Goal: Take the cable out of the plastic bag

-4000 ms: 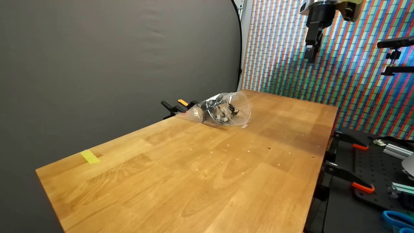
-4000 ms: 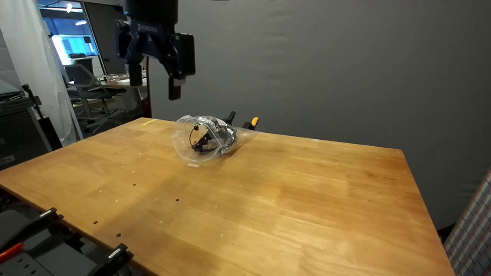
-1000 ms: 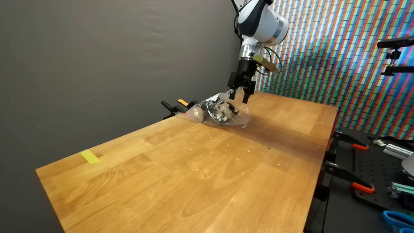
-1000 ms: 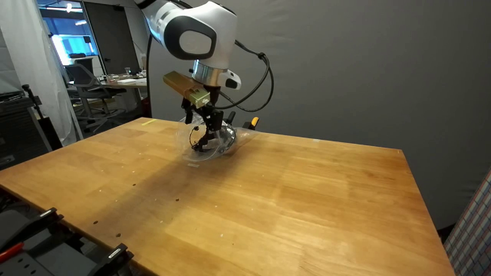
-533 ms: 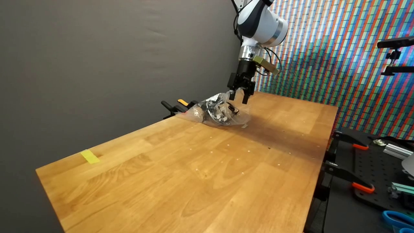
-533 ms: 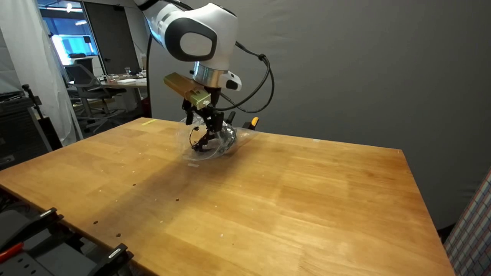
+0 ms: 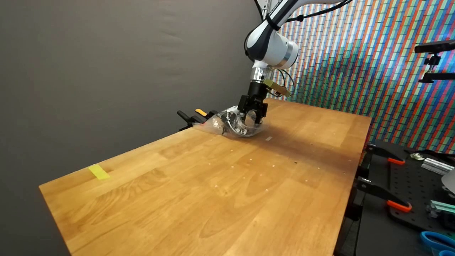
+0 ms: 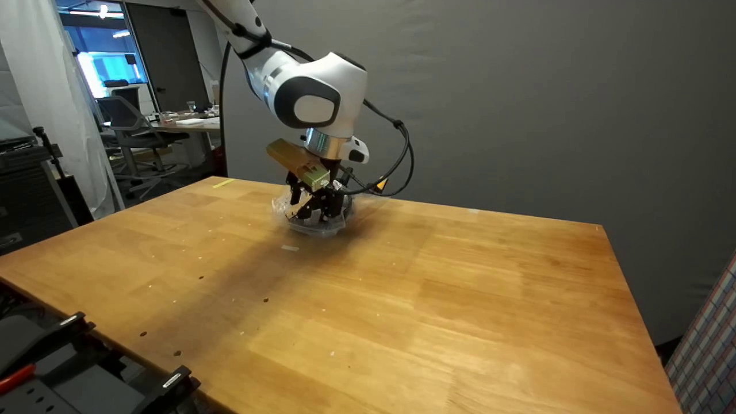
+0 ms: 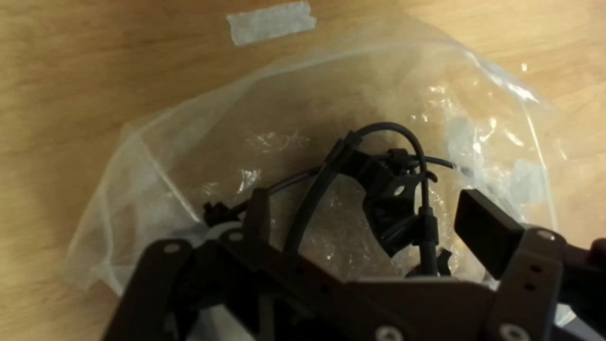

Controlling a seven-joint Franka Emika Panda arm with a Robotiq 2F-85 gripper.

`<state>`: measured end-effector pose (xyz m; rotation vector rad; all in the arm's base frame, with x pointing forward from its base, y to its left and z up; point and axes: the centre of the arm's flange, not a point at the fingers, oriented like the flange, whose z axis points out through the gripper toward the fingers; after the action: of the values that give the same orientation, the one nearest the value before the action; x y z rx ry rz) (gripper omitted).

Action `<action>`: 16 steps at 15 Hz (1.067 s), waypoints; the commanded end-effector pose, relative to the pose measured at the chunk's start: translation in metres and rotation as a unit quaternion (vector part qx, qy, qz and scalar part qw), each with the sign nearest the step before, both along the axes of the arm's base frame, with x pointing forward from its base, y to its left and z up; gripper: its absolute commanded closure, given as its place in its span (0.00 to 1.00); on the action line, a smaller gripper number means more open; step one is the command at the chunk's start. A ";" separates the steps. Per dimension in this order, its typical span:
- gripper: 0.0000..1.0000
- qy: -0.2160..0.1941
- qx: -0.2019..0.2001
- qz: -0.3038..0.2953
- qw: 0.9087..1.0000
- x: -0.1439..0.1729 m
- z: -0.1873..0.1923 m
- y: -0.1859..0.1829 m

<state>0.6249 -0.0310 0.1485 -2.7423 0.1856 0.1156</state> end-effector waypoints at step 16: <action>0.71 -0.075 -0.068 -0.075 0.992 0.030 -0.022 0.026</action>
<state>0.6569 -0.0100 0.1347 -2.8284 0.3281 -0.0995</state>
